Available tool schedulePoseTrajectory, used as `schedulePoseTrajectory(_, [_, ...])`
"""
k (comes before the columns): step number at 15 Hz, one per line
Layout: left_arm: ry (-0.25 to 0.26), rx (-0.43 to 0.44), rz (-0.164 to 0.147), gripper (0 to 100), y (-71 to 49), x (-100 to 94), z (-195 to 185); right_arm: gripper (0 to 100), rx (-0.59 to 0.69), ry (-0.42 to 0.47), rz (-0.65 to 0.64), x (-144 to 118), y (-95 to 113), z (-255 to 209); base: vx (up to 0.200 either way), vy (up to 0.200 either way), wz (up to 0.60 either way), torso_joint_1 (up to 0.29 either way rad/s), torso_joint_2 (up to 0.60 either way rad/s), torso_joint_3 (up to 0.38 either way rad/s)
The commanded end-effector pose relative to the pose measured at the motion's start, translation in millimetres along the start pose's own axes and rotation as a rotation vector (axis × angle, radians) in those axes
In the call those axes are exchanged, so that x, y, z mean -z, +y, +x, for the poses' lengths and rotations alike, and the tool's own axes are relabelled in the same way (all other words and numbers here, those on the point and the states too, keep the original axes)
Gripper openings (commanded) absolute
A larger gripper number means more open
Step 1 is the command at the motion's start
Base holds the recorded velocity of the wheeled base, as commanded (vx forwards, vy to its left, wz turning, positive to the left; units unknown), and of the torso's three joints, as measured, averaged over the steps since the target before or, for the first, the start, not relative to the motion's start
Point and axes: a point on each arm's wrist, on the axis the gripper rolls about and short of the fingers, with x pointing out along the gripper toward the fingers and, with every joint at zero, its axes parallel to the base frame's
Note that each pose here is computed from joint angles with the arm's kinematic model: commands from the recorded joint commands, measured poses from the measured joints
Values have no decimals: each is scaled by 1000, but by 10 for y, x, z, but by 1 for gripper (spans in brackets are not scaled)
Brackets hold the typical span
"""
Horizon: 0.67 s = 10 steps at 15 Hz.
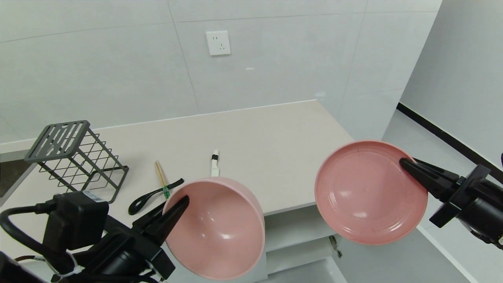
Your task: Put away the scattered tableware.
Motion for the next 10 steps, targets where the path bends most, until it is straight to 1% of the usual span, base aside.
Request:
schedulePoseTrajectory(1, [-7, 0, -1, 0, 1, -11, -6, 0, 1, 0, 0, 1, 0, -2, 0, 0, 0, 0, 0, 0])
schedulePoseTrajectory(8, [-5, 3, -1, 0, -6, -8, -6, 0, -2, 13, 4, 27, 7, -7, 0, 0, 0, 0, 0, 0])
schedulePoseTrajectory(10, [-8, 3, -2, 0, -5, -14, -10, 0, -3, 15, -1, 30, 8, -10, 0, 0, 0, -129, 264, 129])
